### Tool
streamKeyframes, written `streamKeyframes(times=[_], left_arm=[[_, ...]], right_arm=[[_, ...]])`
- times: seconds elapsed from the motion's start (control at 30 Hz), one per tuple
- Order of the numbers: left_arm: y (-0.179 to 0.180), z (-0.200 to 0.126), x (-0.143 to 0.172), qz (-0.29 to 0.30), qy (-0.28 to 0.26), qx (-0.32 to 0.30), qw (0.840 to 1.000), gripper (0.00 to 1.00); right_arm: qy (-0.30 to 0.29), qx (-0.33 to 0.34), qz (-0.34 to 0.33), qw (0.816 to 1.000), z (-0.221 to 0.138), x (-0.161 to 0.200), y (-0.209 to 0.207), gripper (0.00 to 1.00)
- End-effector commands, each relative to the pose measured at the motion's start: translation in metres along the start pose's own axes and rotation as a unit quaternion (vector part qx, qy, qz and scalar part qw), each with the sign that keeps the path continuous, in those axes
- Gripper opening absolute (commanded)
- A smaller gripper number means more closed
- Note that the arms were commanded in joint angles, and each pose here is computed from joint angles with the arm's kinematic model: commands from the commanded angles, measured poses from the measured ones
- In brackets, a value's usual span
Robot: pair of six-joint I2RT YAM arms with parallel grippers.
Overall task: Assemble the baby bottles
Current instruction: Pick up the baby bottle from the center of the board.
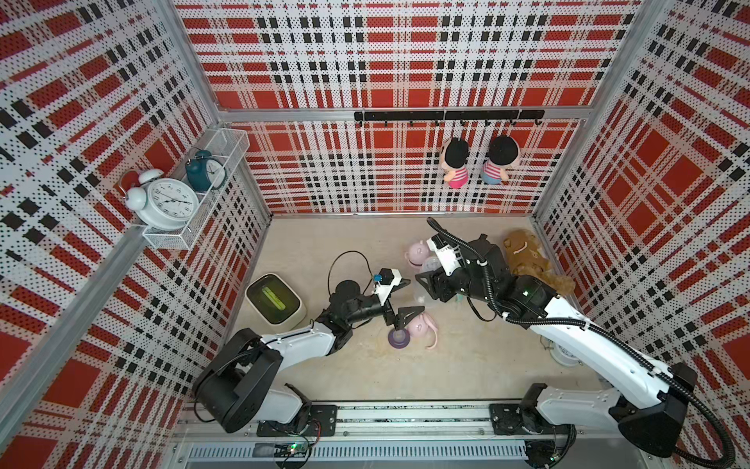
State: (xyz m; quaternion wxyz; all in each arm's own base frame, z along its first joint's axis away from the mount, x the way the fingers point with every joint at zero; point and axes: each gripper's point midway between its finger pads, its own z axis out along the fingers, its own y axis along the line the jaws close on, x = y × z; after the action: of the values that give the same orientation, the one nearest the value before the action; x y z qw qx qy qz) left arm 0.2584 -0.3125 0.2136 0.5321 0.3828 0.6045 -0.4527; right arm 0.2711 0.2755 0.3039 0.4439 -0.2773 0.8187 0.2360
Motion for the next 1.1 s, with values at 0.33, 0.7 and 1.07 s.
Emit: streamKeyframes(times=[0.33,0.7,1.07], left_arm=[[-0.013,0.019,-0.04,0.024,-0.071,0.053,0.996,0.99],[-0.011,0.021,-0.04,0.017,-0.07,0.056,0.996,0.92],[-0.006,0.017,-0.044,0.007,-0.073,0.053,0.996,0.51]], right_arm=[[-0.065,-0.098,0.011,0.993,-0.005,-0.021,0.033,0.55],[-0.077,-0.108,0.012,0.991,-0.006,-0.024,0.036,0.55],[-0.081,-0.112,0.018,0.99,-0.006,-0.023,0.038,0.74]])
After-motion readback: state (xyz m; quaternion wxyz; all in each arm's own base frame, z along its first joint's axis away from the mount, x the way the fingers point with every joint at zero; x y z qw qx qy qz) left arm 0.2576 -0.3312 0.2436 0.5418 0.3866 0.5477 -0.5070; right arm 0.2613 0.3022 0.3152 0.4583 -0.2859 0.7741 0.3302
